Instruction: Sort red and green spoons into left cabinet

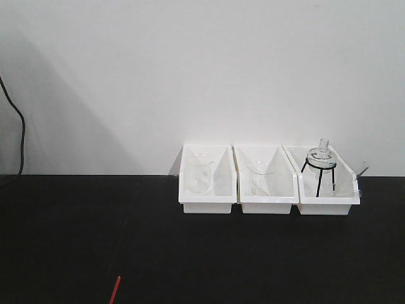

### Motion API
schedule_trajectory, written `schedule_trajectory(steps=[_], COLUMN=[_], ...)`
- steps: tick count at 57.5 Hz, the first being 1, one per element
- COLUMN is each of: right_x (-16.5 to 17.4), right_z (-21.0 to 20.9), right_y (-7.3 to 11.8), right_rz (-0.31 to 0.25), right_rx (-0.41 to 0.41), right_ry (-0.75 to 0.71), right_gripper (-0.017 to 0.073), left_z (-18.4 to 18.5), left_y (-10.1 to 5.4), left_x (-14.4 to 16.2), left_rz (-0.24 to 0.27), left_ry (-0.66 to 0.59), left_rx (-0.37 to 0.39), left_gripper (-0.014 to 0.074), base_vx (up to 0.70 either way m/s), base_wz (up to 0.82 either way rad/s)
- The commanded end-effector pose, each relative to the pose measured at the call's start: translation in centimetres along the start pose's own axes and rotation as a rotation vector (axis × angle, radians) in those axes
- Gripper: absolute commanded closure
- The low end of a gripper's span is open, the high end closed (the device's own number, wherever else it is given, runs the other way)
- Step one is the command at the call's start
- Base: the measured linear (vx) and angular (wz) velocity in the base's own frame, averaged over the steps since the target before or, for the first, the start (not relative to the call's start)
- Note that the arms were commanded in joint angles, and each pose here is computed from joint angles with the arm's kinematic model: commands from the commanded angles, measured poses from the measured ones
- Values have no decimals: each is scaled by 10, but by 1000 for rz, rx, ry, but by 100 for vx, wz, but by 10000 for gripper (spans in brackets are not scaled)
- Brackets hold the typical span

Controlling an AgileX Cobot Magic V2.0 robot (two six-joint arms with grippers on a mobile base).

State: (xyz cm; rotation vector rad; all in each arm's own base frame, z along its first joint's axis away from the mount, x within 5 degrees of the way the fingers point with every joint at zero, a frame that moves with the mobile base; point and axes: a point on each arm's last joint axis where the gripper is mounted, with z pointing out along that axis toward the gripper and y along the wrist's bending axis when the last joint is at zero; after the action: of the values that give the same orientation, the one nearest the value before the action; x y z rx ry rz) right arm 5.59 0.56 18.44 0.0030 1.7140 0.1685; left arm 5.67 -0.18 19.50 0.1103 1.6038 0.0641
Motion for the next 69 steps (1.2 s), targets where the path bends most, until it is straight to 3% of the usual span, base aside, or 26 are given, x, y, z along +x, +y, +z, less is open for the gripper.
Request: schedule_trajectory(steps=[1,31,44,54,69], right_x=[-6,-11,-30,-73,-150], right_z=[-1,-1,-6,-23,-25], right_y=[1,2,6,11,17], right_rz=[-9,-20,-23,-9,-46], right_rx=[-12,-21,-64,-76,-23], right_ry=[-93,-141,-339,-455,-300], right_gripper=[562,562,562,562,562], left_z=[-1,-5,-12,-23,-6], left_y=[1,5,8,11,21], left_x=[-5,-24,-42,-82,-175], left_rz=[-9,-8,-45,-92,-83], left_ry=[-97,-299,-459,-499,-416], left_rx=[-17,-55,-75,-58,-42], left_gripper=[594,594,594,594,594], base_vx=[0,0,0,0,0], base_wz=[0,0,0,0,0])
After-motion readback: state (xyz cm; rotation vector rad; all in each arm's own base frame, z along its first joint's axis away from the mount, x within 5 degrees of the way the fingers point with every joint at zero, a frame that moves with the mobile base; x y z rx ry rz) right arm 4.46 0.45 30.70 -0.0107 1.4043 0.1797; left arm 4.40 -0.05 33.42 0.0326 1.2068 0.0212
